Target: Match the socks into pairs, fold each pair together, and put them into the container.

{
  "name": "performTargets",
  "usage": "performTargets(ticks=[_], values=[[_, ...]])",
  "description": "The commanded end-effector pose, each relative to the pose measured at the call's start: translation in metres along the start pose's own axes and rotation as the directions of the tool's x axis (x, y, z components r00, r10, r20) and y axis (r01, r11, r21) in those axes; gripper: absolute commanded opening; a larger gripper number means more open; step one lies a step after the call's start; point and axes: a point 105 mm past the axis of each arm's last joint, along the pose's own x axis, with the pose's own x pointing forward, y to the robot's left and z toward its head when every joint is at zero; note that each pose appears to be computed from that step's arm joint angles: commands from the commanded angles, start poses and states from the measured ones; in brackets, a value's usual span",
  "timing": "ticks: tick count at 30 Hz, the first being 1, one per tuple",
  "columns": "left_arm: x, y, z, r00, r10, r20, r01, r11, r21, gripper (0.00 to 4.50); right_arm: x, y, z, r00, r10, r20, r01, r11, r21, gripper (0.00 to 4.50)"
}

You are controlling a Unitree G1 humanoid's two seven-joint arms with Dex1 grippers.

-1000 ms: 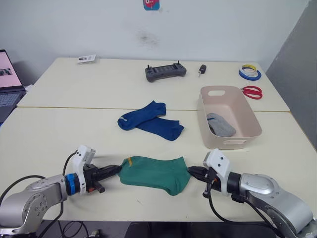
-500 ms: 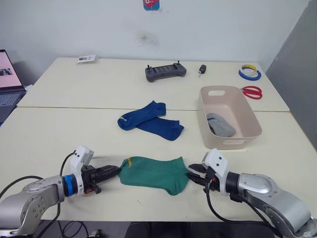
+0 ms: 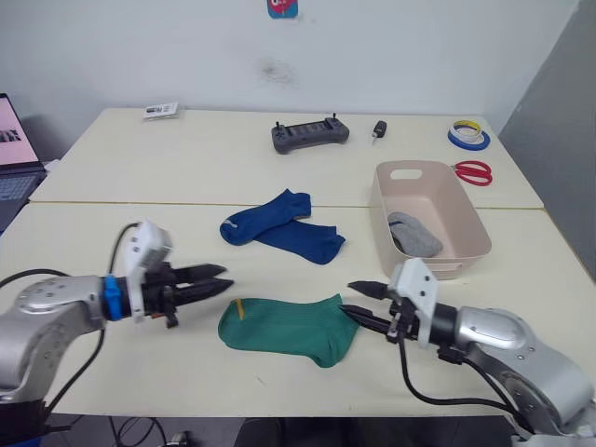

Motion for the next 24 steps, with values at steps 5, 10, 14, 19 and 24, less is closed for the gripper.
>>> performTargets(ticks=[5,10,14,19,24], values=[[0.043,-0.015,-0.035,0.988,-0.109,-0.107,0.122,0.986,0.118,0.0,0.036,0.01,-0.022,0.997,0.06,-0.044,-0.063,0.996,-0.062,0.04],[0.053,0.0,-0.067,0.982,-0.073,-0.175,0.093,0.99,0.107,0.0,0.048,0.005,-0.055,0.991,0.008,-0.13,-0.014,0.999,-0.046,0.04],[0.051,0.005,-0.08,0.976,-0.061,-0.21,0.082,0.992,0.094,0.0,0.029,-0.005,-0.075,0.979,-0.053,-0.197,0.047,0.998,-0.034,0.04],[0.049,0.005,-0.085,0.977,-0.056,-0.204,0.073,0.994,0.079,0.0,-0.001,-0.017,-0.076,0.972,-0.116,-0.205,0.115,0.993,-0.018,0.04],[0.05,-0.003,-0.048,0.991,-0.107,-0.077,0.115,0.987,0.112,0.0,-0.004,-0.008,-0.028,0.998,-0.07,0.009,0.07,0.997,-0.027,0.04]])
